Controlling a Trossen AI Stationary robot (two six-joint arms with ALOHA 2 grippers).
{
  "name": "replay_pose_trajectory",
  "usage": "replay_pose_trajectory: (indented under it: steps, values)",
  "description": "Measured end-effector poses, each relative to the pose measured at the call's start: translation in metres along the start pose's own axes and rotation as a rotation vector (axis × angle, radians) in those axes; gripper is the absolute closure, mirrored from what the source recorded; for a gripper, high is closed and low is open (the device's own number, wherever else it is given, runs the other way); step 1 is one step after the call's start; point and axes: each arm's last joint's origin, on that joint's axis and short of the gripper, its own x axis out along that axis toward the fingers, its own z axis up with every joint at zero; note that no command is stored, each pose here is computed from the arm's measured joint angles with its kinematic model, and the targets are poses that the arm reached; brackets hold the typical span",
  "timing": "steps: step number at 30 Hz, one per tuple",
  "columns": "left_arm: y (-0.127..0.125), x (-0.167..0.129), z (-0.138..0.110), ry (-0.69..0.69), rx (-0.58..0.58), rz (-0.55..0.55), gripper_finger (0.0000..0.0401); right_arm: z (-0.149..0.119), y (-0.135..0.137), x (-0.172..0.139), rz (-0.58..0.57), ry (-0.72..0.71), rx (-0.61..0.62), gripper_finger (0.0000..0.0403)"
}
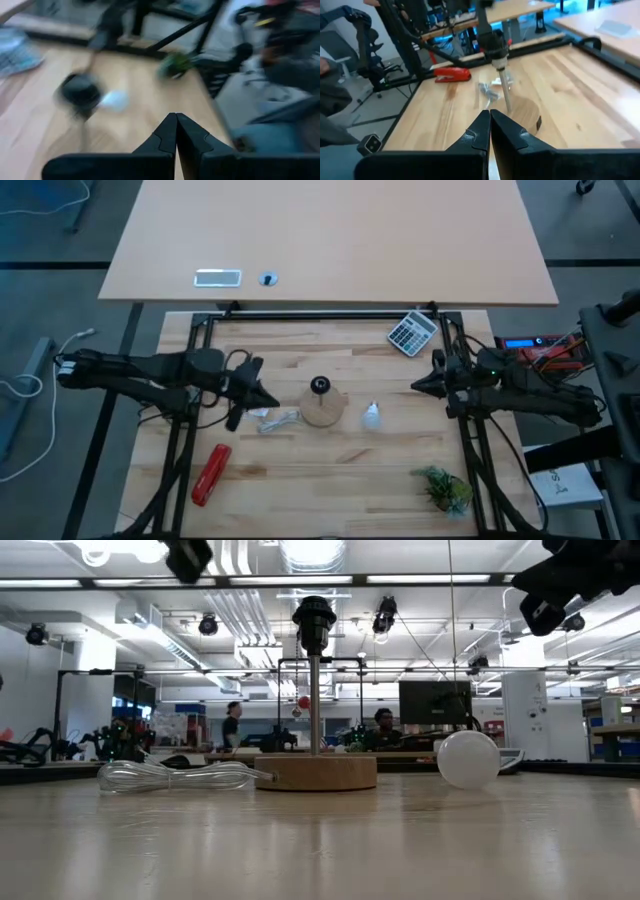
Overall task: Screw lightbulb
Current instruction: Insert the lightbulb into the brown lamp
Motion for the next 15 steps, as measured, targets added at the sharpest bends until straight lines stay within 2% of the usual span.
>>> replay_pose_trajectory:
  steps: [3, 7, 12, 15]
  values:
    - [-0.019, -0.004, 0.005, -0.033, 0.066, -0.072, 0.0401, -0.003, 0.001, 0.007, 0.026, 0.050, 0.023, 0.0394]
    - [-0.045, 0.002, 0.004, -0.117, 0.120, -0.078, 0.0401, -0.004, 0.002, 0.016, 0.051, 0.094, 0.025, 0.0394]
    - [-0.067, 0.015, -0.006, -0.149, 0.155, 0.046, 0.0401, -0.003, 0.001, 0.022, 0.039, 0.124, 0.027, 0.0394]
    - [-0.072, 0.020, -0.008, -0.146, 0.245, 0.148, 0.0401, 0.003, 0.002, 0.023, 0.045, 0.117, -0.035, 0.0394]
